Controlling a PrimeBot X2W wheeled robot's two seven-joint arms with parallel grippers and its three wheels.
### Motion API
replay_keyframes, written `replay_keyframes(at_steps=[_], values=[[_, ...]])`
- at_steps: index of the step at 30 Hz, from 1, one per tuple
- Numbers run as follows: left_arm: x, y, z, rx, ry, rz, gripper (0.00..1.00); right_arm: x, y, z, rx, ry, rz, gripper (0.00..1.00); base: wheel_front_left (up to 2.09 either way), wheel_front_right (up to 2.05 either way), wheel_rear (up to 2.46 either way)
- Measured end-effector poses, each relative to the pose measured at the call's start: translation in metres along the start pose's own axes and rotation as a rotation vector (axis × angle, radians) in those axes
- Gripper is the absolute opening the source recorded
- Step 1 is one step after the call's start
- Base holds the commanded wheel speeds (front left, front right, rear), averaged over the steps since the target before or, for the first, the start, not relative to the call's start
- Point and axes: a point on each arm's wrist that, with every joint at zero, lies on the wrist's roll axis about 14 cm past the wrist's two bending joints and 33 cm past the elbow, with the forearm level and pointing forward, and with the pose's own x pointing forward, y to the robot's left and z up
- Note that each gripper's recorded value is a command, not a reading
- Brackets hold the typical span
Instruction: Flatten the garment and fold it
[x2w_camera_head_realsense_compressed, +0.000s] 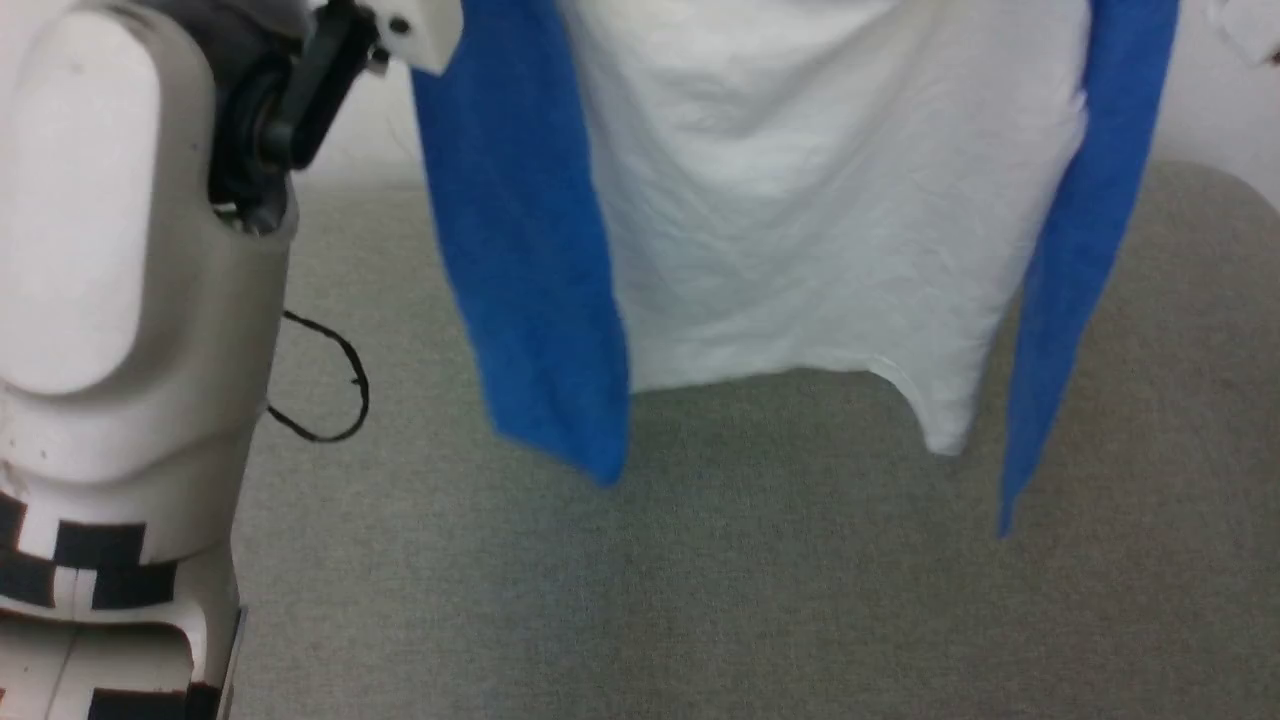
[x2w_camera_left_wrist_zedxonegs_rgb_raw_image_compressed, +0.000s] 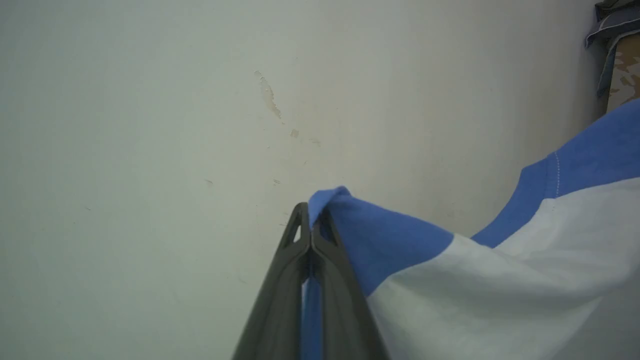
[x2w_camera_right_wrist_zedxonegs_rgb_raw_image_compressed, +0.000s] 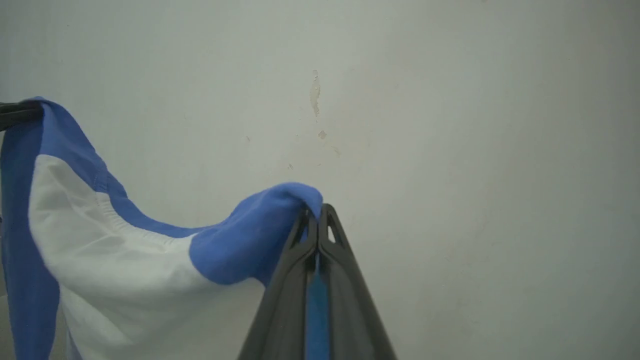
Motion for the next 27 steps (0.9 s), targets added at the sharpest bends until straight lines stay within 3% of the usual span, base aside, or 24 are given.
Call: replay_keyframes(at_steps=[10, 20, 27], values=[[0.062, 0.009, -0.033, -0.019, 0.065, 0.054, 0.00, 0.042, -0.041, -0.052, 0.022, 0.131, -0.068, 0.00, 0.00, 0.00, 0.00], [0.145, 0.027, -0.054, 0.031, -0.111, 0.154, 0.00, 0.110, -0.086, -0.090, -0.111, 0.092, -0.139, 0.00, 0.00, 0.00, 0.00], [0.174, 0.037, -0.089, 0.098, -0.255, 0.191, 0.00, 0.145, -0.102, -0.131, -0.221, 0.064, -0.141, 0.00, 0.00, 0.00, 0.00]])
